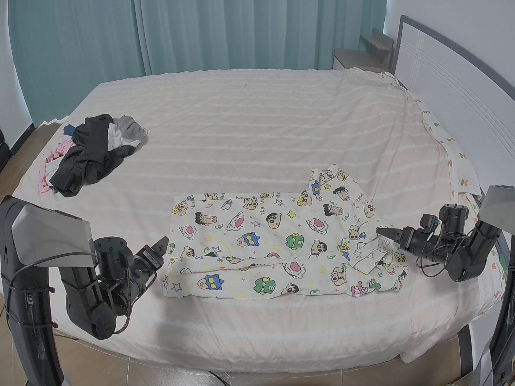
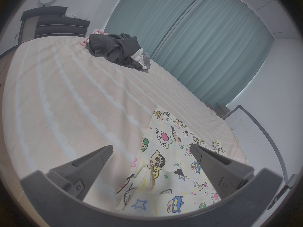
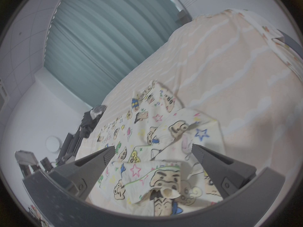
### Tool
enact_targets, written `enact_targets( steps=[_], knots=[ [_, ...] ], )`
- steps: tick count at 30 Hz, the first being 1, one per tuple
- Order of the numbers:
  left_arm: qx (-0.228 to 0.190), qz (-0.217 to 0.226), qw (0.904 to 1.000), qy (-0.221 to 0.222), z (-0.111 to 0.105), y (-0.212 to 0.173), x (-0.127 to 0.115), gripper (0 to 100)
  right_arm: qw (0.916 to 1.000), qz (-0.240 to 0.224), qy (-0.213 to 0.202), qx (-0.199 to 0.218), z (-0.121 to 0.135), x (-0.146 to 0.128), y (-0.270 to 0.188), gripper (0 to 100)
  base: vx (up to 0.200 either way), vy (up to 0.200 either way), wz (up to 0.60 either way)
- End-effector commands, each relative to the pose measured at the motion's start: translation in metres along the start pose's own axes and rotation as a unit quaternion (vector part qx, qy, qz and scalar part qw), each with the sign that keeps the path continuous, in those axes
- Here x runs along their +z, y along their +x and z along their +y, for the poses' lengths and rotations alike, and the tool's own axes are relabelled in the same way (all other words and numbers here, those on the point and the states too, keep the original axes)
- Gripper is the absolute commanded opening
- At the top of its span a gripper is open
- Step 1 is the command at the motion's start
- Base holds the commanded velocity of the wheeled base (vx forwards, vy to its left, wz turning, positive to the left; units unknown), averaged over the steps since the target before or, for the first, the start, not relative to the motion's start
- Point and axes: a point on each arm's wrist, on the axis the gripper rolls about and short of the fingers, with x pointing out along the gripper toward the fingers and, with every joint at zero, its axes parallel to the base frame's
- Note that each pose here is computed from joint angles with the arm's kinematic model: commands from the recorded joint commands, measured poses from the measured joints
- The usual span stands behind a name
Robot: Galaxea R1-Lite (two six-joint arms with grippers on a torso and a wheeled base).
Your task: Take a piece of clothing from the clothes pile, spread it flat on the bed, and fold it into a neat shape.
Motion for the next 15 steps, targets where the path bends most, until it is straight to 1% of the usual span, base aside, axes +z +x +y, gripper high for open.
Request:
enact_targets(
  steps=[1,2,3,5,6,7,8,11,13,14,15],
  knots=[
    [-0.008,-0.016,0.9998,-0.013,-0.003,-0.023,0.017,100,0.9984,-0.041,0.022,-0.032,-0.009,0.011,-0.014,100,0.0,0.0,0.0],
    [-0.007,-0.016,0.9997,-0.016,-0.002,-0.026,0.019,100,0.9978,-0.049,0.03,-0.034,-0.01,0.013,-0.016,100,0.0,0.0,0.0],
    [-0.003,-0.015,0.9996,-0.023,0.0,-0.031,0.021,100,0.9966,-0.061,0.045,-0.031,-0.008,0.015,-0.022,100,0.0,0.0,0.0],
    [-0.009,-0.003,0.999,-0.043,0.002,-0.035,0.021,100,0.9947,-0.073,0.068,-0.023,0.001,0.015,-0.032,100,0.0,0.0,0.0],
    [-0.012,0.005,0.9984,-0.056,0.003,-0.037,0.021,100,0.9942,-0.073,0.077,-0.02,0.006,0.013,-0.037,100,0.0,0.0,0.0],
    [-0.012,0.005,0.9984,-0.056,0.003,-0.037,0.021,100,0.9942,-0.073,0.077,-0.02,0.006,0.013,-0.037,100,0.0,0.0,0.0],
    [-0.022,0.033,0.9955,-0.086,0.008,-0.043,0.021,100,0.9942,-0.062,0.087,-0.012,0.02,0.006,-0.048,100,0.0,0.0,0.0],
    [-0.04,0.076,0.9887,-0.122,0.014,-0.052,0.023,100,0.9951,-0.028,0.095,-0.001,0.042,-0.013,-0.053,100,0.0,0.0,0.0],
    [-0.044,0.081,0.9879,-0.125,0.014,-0.053,0.023,100,0.9951,-0.024,0.096,-0.002,0.044,-0.015,-0.054,100,0.0,0.0,0.0],
    [-0.06,0.097,0.9834,-0.141,0.016,-0.059,0.028,100,0.9941,-0.01,0.108,-0.009,0.056,-0.027,-0.051,100,0.0,0.0,0.0],
    [-0.068,0.098,0.9816,-0.149,0.015,-0.063,0.033,100,0.9918,-0.013,0.125,-0.02,0.064,-0.032,-0.047,100,0.0,0.0,0.0]
  ],
)
